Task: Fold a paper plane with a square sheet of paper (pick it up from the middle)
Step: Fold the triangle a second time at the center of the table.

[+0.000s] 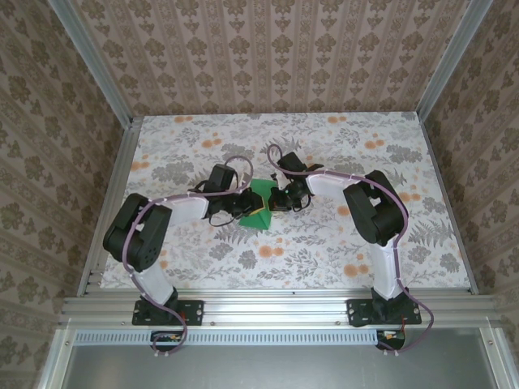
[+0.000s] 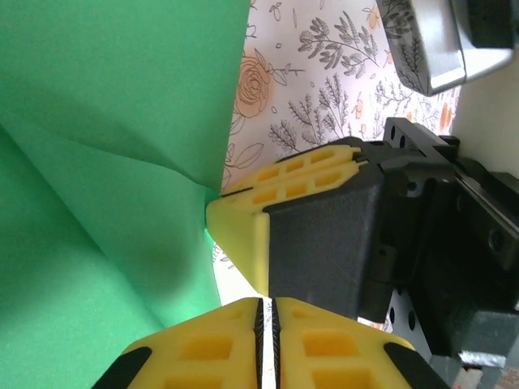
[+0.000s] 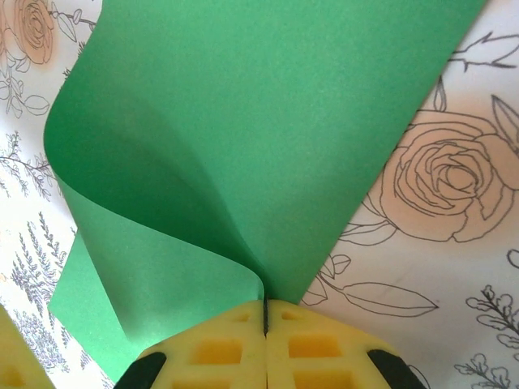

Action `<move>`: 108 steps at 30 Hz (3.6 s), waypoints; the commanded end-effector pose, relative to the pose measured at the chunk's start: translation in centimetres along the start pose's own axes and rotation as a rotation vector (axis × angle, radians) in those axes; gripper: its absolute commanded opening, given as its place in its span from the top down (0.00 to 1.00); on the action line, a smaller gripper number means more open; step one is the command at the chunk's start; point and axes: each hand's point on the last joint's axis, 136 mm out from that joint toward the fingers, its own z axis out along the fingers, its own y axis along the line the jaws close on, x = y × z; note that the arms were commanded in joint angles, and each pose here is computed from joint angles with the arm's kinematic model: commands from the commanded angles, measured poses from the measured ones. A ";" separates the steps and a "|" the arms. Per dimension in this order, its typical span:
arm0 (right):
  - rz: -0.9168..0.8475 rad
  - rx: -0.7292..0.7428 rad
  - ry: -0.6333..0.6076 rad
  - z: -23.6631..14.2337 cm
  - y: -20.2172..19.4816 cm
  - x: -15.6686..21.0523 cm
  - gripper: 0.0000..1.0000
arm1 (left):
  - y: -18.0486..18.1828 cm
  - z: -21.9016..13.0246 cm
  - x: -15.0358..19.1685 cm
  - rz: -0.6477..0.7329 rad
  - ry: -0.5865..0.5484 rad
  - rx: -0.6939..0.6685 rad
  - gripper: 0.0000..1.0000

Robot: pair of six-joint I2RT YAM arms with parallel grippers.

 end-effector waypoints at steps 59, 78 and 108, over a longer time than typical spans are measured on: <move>0.124 0.233 0.188 3.6 -6.1 4.2 0.80 | 4.4 1.5 0.3 -0.079 0.000 -0.183 0.89; 0.134 0.335 0.214 3.9 -7.8 4.8 0.87 | 1.9 1.3 1.1 -0.043 0.037 -0.102 0.87; 0.148 0.358 0.229 4.3 -8.2 5.3 0.88 | 3.5 3.0 4.4 -0.074 0.156 -0.121 0.83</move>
